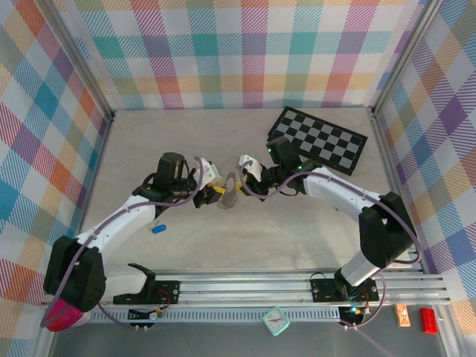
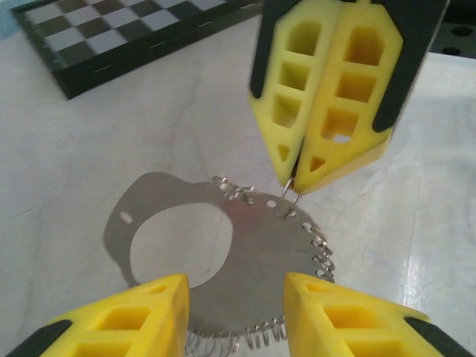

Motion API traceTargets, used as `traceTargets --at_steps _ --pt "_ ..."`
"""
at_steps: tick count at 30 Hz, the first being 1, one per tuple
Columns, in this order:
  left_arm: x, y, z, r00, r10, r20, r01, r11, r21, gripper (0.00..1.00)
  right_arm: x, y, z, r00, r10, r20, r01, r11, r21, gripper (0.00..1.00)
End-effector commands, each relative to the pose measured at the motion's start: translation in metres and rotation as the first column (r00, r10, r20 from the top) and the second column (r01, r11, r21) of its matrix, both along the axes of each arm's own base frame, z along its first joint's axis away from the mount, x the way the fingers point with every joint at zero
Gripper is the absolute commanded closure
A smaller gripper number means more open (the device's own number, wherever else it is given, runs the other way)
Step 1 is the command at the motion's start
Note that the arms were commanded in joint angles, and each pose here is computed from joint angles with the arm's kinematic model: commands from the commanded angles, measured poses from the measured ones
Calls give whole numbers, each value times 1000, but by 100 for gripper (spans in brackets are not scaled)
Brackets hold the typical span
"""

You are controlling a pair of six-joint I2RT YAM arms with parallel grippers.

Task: Put the keys on the keyring

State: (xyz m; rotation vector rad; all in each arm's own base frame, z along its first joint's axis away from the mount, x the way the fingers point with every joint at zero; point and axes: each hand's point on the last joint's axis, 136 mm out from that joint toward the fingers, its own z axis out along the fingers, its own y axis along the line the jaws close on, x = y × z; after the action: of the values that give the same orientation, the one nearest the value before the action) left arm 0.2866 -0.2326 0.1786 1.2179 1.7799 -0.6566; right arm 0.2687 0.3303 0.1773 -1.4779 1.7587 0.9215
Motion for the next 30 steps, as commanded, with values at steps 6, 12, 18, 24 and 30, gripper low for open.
traceTargets --at_steps 6,12,18,24,30 --pt "-8 -20 14 982 -177 65 182 978 -101 66 -11 14 8 992 100 80 -105 993 51 100" --pt "-16 -22 5 971 -233 46 237 966 -102 70 -14 17 8 989 118 92 -122 991 49 100" --pt "-18 -22 -3 967 -254 31 256 964 -78 78 -17 20 8 987 131 97 -137 989 54 100" --pt "-17 -24 -1 965 -262 29 263 960 -93 84 -19 22 7 985 144 97 -149 987 55 100" --pt "-19 -24 5 963 -268 36 271 958 -100 91 -21 22 6 983 152 100 -157 987 44 100"
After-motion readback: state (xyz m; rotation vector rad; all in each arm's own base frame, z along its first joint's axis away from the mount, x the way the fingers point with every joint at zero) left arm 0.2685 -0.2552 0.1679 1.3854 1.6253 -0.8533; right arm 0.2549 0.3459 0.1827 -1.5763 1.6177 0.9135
